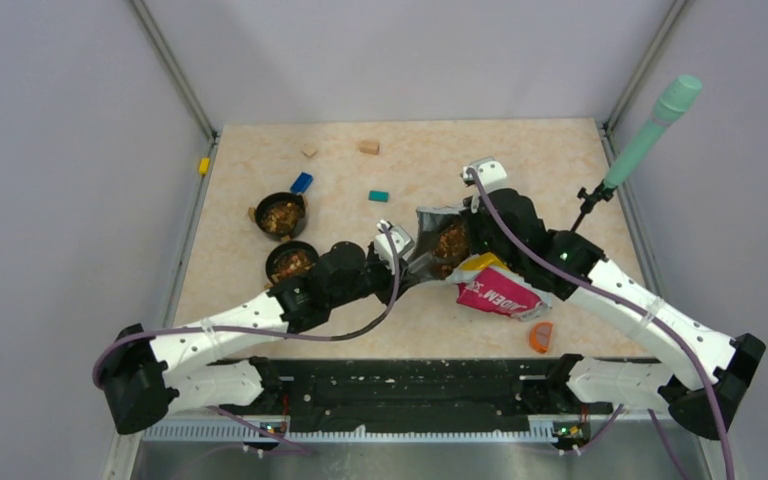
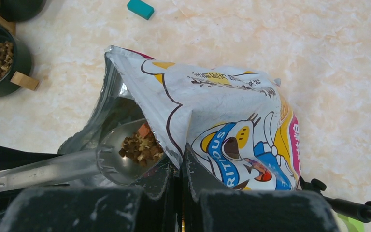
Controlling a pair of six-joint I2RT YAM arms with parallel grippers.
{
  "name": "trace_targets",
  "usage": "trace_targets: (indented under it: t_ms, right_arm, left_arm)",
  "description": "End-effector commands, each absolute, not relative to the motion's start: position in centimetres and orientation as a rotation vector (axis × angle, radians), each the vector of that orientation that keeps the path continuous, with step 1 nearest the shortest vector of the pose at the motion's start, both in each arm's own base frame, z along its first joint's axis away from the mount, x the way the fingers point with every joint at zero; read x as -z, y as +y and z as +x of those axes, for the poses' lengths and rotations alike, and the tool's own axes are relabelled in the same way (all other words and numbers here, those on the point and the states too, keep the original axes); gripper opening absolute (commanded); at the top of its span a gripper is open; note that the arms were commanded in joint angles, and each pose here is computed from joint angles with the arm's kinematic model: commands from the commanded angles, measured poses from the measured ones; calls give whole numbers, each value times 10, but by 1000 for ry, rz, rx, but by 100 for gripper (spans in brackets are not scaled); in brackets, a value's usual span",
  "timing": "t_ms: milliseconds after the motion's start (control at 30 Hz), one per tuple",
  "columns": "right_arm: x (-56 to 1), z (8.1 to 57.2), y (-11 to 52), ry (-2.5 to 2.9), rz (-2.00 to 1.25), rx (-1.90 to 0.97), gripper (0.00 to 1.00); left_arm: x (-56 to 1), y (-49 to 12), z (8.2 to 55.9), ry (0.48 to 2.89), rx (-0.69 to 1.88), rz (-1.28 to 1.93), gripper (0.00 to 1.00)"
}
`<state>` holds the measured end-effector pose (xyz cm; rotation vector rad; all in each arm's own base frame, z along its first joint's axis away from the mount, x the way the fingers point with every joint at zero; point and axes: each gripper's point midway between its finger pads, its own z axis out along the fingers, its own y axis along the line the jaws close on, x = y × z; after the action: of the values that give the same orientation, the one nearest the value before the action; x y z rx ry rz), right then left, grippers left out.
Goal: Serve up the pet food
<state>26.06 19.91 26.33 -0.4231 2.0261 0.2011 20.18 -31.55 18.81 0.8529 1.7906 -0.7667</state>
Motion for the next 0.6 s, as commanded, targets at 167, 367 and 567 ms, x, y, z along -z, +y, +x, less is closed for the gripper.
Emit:
trace_targets:
  t_ms: [167,367,567]
  right_arm:
    - [-321,266,215,1895,-349,-345,0]
    - [-328,267,213,1880,-332,-349,0]
    - [-333,268,211,1867,-314,-349,0]
  left_arm:
    - [-201,-297,186,1733,756,884,0]
    - [-198,-283,180,1757,724,885,0]
    - [-200,-272,178,1778,698,851,0]
